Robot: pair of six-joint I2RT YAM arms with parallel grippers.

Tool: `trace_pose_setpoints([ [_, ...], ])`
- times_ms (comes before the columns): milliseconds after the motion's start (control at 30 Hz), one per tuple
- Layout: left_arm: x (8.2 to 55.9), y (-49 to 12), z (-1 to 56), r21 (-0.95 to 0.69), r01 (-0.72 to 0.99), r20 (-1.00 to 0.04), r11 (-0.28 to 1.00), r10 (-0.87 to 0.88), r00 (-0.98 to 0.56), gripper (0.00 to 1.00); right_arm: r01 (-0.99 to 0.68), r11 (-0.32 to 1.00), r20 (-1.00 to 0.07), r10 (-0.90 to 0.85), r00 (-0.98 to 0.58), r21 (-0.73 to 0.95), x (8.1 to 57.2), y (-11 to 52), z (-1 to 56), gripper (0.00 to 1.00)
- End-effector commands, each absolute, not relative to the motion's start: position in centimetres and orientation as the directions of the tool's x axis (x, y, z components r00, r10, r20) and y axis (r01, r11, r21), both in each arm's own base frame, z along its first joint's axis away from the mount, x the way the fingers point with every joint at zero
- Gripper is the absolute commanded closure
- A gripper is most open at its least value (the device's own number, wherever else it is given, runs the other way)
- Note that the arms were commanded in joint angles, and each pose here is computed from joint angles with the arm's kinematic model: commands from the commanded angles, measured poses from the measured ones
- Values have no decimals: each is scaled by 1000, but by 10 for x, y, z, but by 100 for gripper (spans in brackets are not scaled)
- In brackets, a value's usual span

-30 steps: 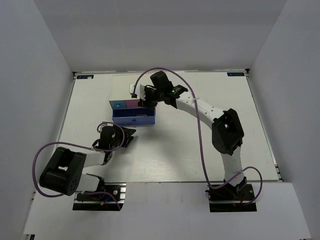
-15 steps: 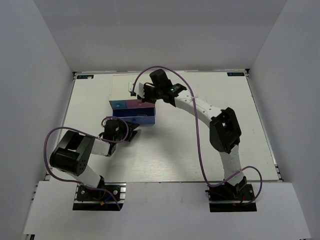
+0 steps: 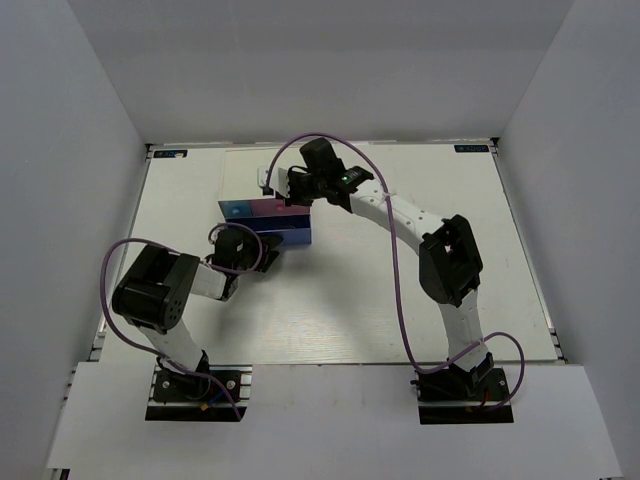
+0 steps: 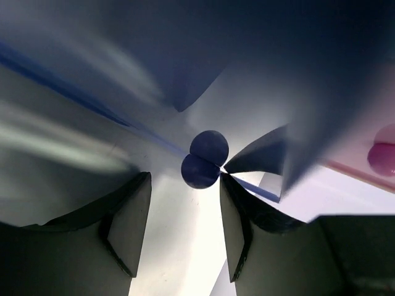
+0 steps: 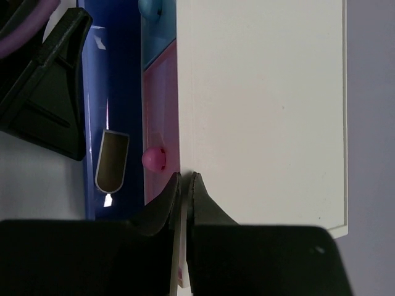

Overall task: Sort the stationery into containers
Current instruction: Close the drawer in the storage box.

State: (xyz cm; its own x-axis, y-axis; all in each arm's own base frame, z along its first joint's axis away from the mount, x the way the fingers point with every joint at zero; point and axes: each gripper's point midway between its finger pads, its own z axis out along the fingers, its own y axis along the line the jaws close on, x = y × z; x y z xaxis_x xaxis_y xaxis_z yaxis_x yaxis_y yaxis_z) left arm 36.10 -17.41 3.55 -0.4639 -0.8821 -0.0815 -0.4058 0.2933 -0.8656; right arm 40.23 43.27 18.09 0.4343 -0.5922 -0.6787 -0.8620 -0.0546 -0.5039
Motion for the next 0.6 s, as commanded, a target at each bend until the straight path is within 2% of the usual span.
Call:
trace_pose_setpoints([
  [0, 372, -173, 41, -872, -392, -98, 292, -890, -446, 41, -925, -119, -692, -630, 351, -361, 378, 423, 148, 100],
  [567, 406, -164, 52, -872, -400, -129, 282, -921, -368, 41, -939, -135, -695, -640, 327, -317, 367, 416, 145, 100],
])
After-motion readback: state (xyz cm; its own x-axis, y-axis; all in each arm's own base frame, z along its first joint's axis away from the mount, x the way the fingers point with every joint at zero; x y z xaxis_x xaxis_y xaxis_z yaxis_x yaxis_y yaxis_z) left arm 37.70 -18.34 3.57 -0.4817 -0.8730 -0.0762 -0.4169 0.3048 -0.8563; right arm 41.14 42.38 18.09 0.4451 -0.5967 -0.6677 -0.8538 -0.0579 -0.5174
